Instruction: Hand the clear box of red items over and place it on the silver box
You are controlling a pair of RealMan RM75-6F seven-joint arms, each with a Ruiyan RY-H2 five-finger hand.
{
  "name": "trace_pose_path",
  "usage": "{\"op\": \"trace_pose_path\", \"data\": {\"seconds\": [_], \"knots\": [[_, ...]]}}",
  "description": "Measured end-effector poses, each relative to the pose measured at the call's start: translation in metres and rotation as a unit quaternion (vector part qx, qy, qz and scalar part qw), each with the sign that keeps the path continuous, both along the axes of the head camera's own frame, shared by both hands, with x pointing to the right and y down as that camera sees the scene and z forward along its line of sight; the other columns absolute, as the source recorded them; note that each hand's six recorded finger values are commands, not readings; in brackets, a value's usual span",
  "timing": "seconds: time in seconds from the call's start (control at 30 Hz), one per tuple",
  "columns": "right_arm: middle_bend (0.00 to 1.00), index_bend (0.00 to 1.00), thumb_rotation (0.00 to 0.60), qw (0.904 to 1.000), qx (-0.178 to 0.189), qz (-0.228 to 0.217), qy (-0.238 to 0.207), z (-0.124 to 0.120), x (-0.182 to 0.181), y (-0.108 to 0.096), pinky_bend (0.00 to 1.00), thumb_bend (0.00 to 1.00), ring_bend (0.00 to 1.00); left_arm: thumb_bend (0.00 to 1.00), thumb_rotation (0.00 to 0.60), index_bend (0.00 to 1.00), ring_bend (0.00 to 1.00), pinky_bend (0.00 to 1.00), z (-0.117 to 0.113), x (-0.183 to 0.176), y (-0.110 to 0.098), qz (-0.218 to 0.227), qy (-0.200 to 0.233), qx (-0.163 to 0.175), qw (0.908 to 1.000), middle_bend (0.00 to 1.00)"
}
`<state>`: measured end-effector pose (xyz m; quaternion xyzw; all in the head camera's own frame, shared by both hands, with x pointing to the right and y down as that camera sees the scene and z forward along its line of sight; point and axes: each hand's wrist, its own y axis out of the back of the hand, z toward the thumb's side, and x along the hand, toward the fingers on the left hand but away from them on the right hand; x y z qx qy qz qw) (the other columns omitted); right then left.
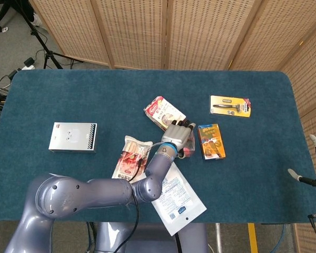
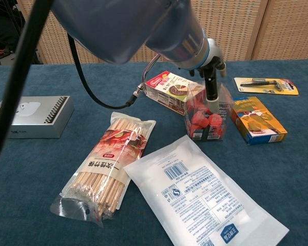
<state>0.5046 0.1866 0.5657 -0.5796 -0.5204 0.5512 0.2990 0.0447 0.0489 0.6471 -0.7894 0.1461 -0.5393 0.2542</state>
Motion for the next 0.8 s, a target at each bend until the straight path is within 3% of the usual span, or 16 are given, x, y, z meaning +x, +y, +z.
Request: {"op": "trace_pose_path", "data": {"seconds": [0.23,0.47,0.67,0.8], "knots": [[0.00,0.00,0.600,1.0000,0.007,0.002,-0.002,-0.005,0.002,0.000,0.00,0.16,0.00,0.28,0.600,0.03,0.00,0.00,0.011,0.001,0.005,0.004,-0.018,-0.001,0.9998,0.00],[0.00,0.00,0.600,0.9999,0.013,0.005,-0.007,-0.010,0.003,0.001,0.00,0.16,0.00,0.43,0.600,0.25,0.01,0.12,0.021,-0.003,0.010,0.020,-0.054,0.010,0.9983,0.00],[0.00,0.00,0.600,0.9998,0.020,0.003,-0.009,-0.014,0.002,0.002,0.00,0.16,0.00,0.57,0.600,0.53,0.18,0.30,0.027,-0.006,0.008,0.016,-0.077,0.030,0.9964,0.22],[0.00,0.00,0.600,0.9998,0.017,0.005,-0.008,-0.014,0.003,0.002,0.00,0.16,0.00,0.60,0.600,0.61,0.21,0.33,0.025,-0.005,0.001,0.018,-0.085,0.069,0.9939,0.26]]}}
